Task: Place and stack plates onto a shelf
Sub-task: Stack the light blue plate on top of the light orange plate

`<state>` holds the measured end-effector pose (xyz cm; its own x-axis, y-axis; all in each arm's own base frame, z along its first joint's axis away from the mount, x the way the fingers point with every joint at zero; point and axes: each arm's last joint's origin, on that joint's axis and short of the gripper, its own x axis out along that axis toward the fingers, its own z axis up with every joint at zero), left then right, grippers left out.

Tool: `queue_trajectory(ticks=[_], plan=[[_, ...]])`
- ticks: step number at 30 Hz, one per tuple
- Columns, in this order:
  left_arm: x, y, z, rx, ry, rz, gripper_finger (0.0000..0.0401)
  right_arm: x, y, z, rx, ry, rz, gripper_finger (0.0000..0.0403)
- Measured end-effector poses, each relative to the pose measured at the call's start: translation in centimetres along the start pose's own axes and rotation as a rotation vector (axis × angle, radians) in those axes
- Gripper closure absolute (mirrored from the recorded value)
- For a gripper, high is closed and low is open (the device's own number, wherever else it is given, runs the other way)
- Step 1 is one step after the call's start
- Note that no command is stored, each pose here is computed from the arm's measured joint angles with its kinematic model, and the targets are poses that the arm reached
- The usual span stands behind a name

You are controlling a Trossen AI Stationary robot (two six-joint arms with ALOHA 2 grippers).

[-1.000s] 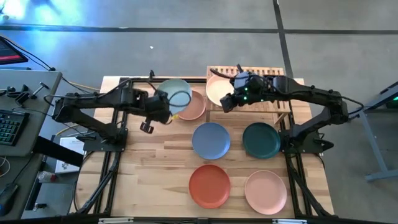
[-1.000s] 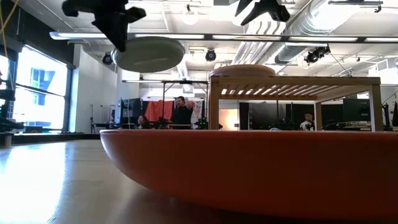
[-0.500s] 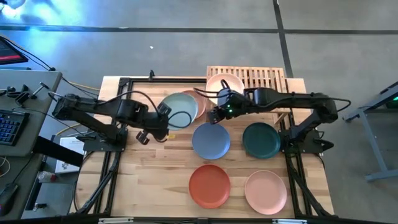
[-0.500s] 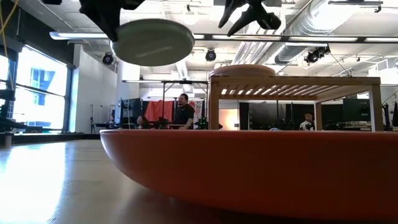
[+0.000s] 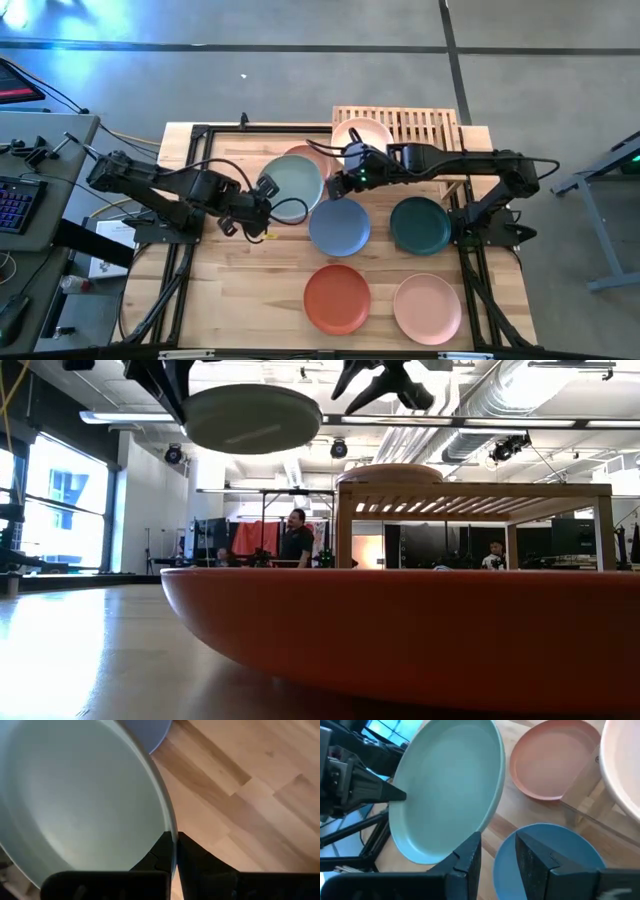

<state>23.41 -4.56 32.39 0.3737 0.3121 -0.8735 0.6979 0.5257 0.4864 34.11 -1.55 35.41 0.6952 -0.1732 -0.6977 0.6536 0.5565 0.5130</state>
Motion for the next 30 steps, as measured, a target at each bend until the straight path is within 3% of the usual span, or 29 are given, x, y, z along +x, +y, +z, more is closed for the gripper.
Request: queue_trajectory(ticks=[10, 30], plan=[[0.7, 0.3, 0.4, 0.092, 0.087, 0.066, 0.0400, 1.3, 0.1, -0.1, 0.016, 0.005, -0.009, 0.0302], [0.7, 0.3, 1.2, 0.085, 0.059, 0.115, 0.0400, 1.5, -0.1, 0.2, 0.046, -0.068, -0.059, 0.0309]])
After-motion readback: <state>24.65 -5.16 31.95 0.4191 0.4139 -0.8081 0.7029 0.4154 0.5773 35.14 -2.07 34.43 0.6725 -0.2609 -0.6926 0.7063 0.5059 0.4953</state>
